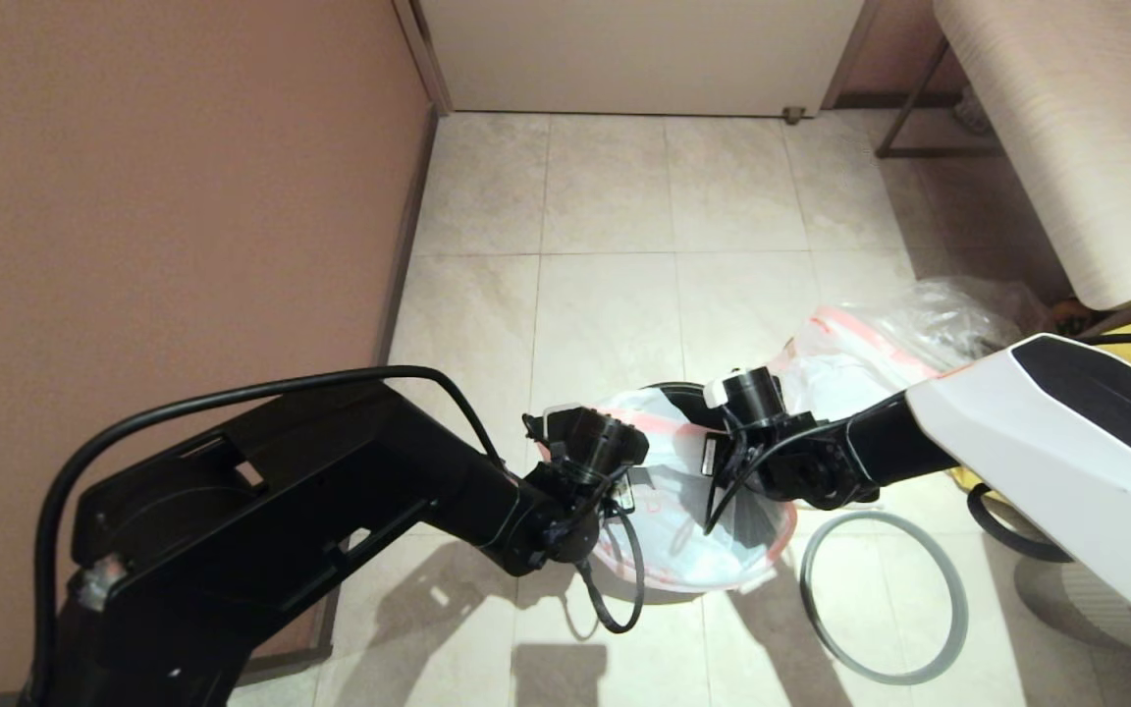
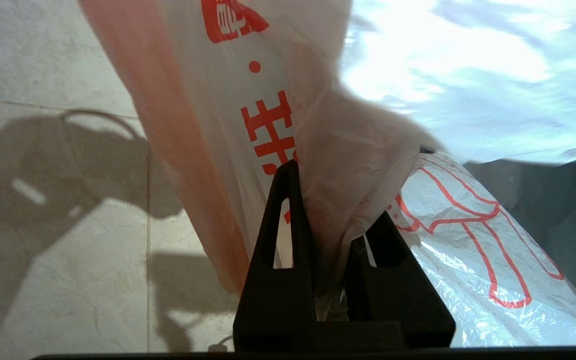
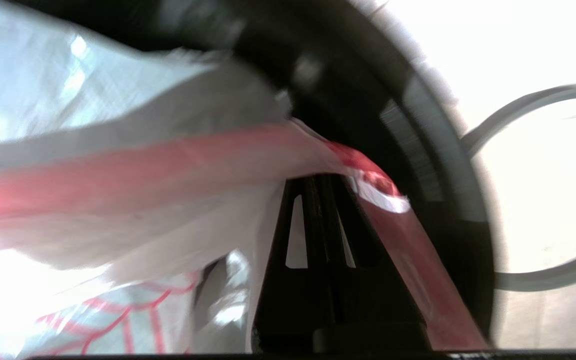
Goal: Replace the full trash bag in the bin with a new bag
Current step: Put the new garbage bag on the trash can
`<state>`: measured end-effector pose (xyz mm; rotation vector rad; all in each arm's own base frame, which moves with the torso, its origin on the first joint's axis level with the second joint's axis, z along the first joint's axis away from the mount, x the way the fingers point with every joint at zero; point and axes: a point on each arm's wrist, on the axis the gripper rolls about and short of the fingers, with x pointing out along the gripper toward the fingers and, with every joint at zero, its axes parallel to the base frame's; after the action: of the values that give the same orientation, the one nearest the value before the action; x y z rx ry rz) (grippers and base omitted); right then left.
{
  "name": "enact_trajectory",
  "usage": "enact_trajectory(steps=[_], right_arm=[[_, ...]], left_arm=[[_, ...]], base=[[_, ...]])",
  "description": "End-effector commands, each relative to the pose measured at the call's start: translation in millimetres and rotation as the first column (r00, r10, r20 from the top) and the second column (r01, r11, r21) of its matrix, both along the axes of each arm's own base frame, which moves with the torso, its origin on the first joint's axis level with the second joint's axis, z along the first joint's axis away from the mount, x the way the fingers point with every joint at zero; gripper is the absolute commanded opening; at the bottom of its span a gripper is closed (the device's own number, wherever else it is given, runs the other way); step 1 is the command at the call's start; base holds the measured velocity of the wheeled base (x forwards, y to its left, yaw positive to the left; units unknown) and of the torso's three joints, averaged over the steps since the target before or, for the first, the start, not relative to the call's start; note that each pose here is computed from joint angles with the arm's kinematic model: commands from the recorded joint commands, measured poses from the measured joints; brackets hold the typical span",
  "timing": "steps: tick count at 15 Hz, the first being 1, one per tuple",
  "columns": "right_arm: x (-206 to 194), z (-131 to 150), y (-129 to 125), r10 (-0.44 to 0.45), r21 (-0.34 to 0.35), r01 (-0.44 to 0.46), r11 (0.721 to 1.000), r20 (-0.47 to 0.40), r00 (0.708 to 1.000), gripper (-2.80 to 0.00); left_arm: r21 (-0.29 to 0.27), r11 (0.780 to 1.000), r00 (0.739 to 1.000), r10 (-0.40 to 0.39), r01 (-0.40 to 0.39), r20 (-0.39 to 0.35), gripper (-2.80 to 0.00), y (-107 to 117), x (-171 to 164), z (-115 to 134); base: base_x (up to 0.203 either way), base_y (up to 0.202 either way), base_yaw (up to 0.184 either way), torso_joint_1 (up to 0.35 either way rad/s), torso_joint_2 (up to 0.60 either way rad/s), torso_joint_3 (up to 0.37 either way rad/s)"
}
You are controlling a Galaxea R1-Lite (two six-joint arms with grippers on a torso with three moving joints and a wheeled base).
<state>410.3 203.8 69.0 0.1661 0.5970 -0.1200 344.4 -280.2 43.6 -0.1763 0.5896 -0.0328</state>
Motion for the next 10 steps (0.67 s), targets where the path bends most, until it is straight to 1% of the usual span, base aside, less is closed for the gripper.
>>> enact_trajectory(steps=[1,4,6,8,9,10], right_arm=[[-2,16,-2,-0.037,-0.005,0.038,0.999,0.047,0.998,-2.8],[-6,41,-7,-0.11,-0.02,0.113,0.993,0.122,0.986,-2.8],[-8,51,-9,-0.135,-0.021,0.139,0.99,0.149,0.98,-2.8],[-3,53,-16,-0.165,-0.011,0.169,0.986,0.175,0.971,-2.8],[-2,53,-17,-0.167,-0.009,0.172,0.985,0.177,0.97,-2.8],[0,48,-19,-0.172,-0.016,0.177,0.984,0.167,0.971,-2.8]], left_arm=[[-0.003,1.0,1.0,0.004,-0.004,0.002,-2.8,0,0,0],[-0.003,1.0,1.0,0.004,-0.004,0.002,-2.8,0,0,0],[-0.003,1.0,1.0,0.003,-0.003,0.002,-2.8,-1,0,0],[-0.001,1.0,1.0,0.003,-0.003,0.0,-2.8,-1,0,-1],[-0.002,1.0,1.0,0.002,-0.002,0.0,-2.8,-1,0,-1],[0.0,1.0,1.0,0.002,-0.002,-0.001,-2.8,-1,-1,-1]], base=[[0.0,0.0,0.0,0.0,0.0,0.0],[0.0,0.0,0.0,0.0,0.0,0.0],[0.0,0.0,0.0,0.0,0.0,0.0],[0.0,0.0,0.0,0.0,0.0,0.0],[0.0,0.0,0.0,0.0,0.0,0.0],[0.0,0.0,0.0,0.0,0.0,0.0]])
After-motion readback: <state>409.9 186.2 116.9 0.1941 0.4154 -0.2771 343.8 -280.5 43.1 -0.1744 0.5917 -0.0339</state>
